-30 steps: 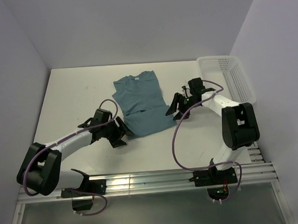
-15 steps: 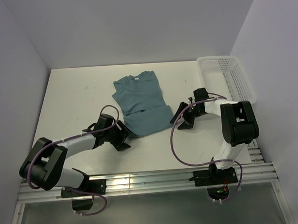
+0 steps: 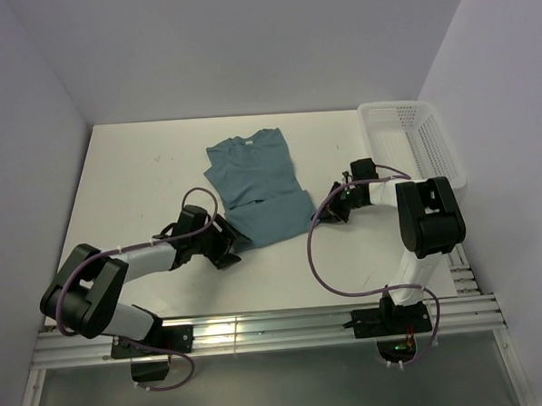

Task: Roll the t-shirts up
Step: Roll the tshirt

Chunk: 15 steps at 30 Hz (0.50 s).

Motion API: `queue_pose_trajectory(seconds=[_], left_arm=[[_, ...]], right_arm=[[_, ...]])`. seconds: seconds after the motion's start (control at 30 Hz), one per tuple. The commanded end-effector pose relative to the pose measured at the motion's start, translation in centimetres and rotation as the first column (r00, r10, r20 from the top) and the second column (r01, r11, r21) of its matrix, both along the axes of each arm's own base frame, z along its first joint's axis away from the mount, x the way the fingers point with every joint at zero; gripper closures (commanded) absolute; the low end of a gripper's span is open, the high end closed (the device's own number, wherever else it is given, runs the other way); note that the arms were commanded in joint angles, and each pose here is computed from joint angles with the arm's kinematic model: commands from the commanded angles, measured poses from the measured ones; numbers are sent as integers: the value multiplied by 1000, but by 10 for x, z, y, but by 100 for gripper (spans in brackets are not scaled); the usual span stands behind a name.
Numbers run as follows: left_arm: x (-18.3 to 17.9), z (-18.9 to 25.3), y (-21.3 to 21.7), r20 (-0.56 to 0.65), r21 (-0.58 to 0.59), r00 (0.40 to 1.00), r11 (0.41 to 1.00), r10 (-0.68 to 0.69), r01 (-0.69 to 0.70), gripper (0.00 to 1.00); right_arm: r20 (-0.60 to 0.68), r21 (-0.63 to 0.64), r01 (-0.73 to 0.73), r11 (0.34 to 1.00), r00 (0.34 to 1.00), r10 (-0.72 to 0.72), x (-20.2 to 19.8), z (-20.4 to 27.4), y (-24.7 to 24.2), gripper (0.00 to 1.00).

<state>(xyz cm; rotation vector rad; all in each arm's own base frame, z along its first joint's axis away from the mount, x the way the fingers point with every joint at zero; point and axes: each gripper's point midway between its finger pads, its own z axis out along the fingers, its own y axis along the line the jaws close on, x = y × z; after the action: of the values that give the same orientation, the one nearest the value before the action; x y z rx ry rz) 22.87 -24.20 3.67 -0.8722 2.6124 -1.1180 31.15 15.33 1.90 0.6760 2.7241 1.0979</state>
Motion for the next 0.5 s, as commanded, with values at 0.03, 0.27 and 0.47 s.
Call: queue_pose_trajectory(seconds=[0.03, 0.27, 0.47], left_arm=[[-10, -25, 14, -38, 57, 998, 997, 58, -56, 28], [-5, -31, 25, -28, 118, 995, 989, 97, -93, 43], [-1, -34, 36, -13, 190, 991, 974, 131, -126, 43]], right_arm=[[14, -13, 20, 1000, 1000, -20, 4, -6, -2, 86], [16, -11, 10, 1000, 1000, -9, 1, -4, -2, 92], [19, 1, 7, 1000, 1000, -7, 2, -1, -1, 92]])
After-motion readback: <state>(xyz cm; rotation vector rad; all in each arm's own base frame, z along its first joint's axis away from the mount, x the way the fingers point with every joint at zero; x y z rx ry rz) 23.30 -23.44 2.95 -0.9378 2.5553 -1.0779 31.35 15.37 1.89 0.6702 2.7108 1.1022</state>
